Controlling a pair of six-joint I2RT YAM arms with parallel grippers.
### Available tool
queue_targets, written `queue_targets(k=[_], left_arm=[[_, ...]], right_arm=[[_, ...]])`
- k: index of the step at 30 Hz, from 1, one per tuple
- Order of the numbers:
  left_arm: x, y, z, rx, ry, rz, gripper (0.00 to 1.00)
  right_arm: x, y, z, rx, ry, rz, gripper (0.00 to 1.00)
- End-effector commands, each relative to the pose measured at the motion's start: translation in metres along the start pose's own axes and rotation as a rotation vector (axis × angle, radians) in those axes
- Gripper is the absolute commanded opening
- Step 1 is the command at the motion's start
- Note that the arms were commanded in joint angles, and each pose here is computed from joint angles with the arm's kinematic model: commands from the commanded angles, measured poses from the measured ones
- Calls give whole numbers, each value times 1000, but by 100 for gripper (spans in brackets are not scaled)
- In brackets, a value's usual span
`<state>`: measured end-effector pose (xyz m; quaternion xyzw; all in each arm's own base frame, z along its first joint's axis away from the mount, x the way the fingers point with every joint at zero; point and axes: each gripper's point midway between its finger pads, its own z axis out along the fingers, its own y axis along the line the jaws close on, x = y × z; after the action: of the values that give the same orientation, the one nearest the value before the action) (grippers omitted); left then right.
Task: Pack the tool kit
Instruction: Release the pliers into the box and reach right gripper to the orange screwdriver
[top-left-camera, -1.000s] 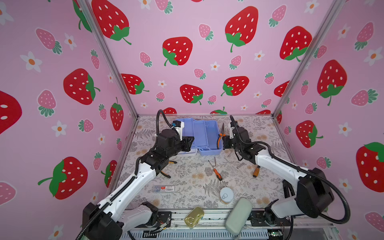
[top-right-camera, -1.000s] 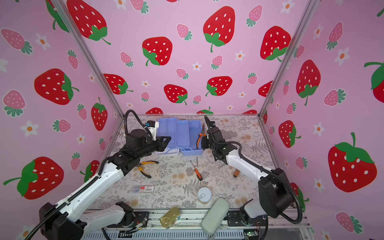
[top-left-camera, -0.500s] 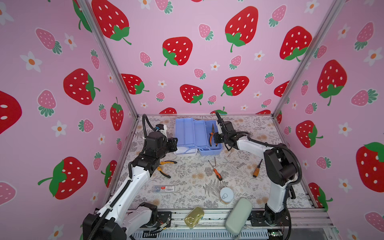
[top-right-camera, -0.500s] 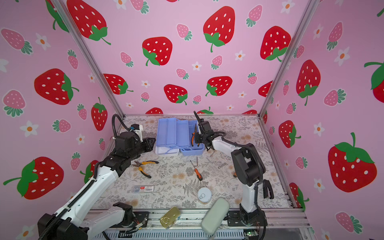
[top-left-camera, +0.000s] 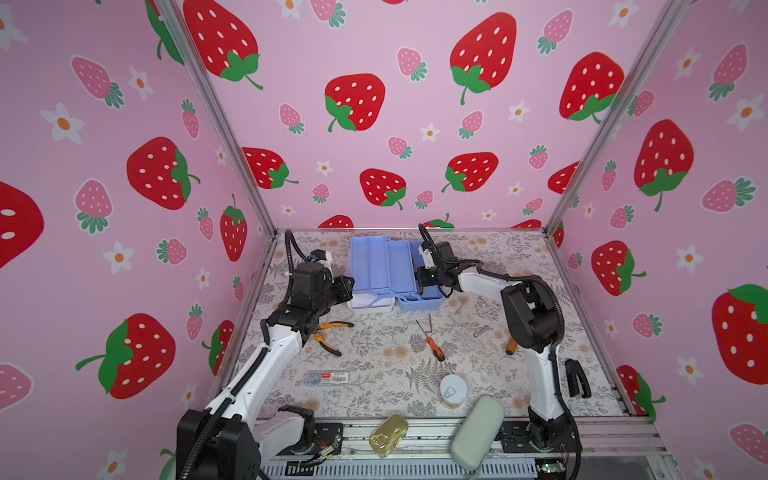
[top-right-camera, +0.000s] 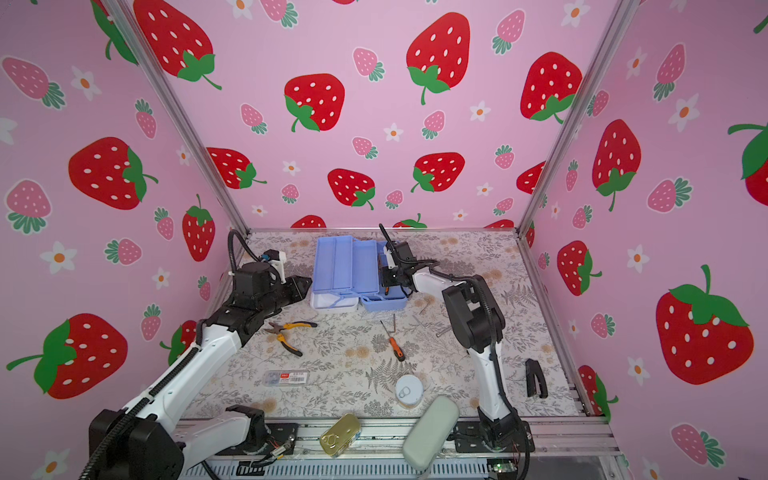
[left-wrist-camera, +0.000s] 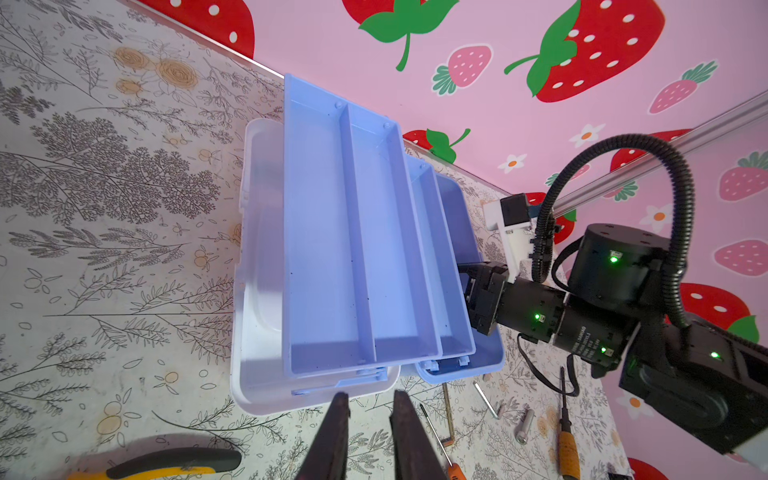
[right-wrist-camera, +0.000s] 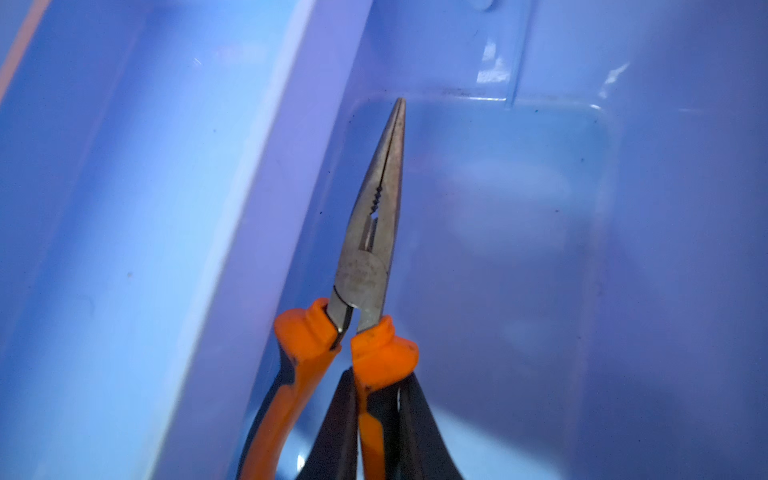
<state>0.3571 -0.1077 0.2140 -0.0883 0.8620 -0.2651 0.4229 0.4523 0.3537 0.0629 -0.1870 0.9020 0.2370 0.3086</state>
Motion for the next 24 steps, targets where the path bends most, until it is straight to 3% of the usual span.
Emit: queue_targets(k=[1,8,13,17,21,24], left_arm=[[-3,-4,2,30,-3,-13,24],[-2,-2,6,34,6,-29,26],[2,3,9,23,10,-47,27],[1,-1,12,44,29,-44,27],[3,-3,14,61,25,-46,28],[3,-9,17,101,34,-62,28]], right_arm=[[-17,16,-2,-58,-37,-23,25],[-29,19,-21,-44,-66,-39,29],[-35,15,-63,28,-121,-42,29],[-14,12,-110,136,-144,-87,29],[29,12,-137,277,-79,-189,29],[66,24,-147,298,-21,-253,29]])
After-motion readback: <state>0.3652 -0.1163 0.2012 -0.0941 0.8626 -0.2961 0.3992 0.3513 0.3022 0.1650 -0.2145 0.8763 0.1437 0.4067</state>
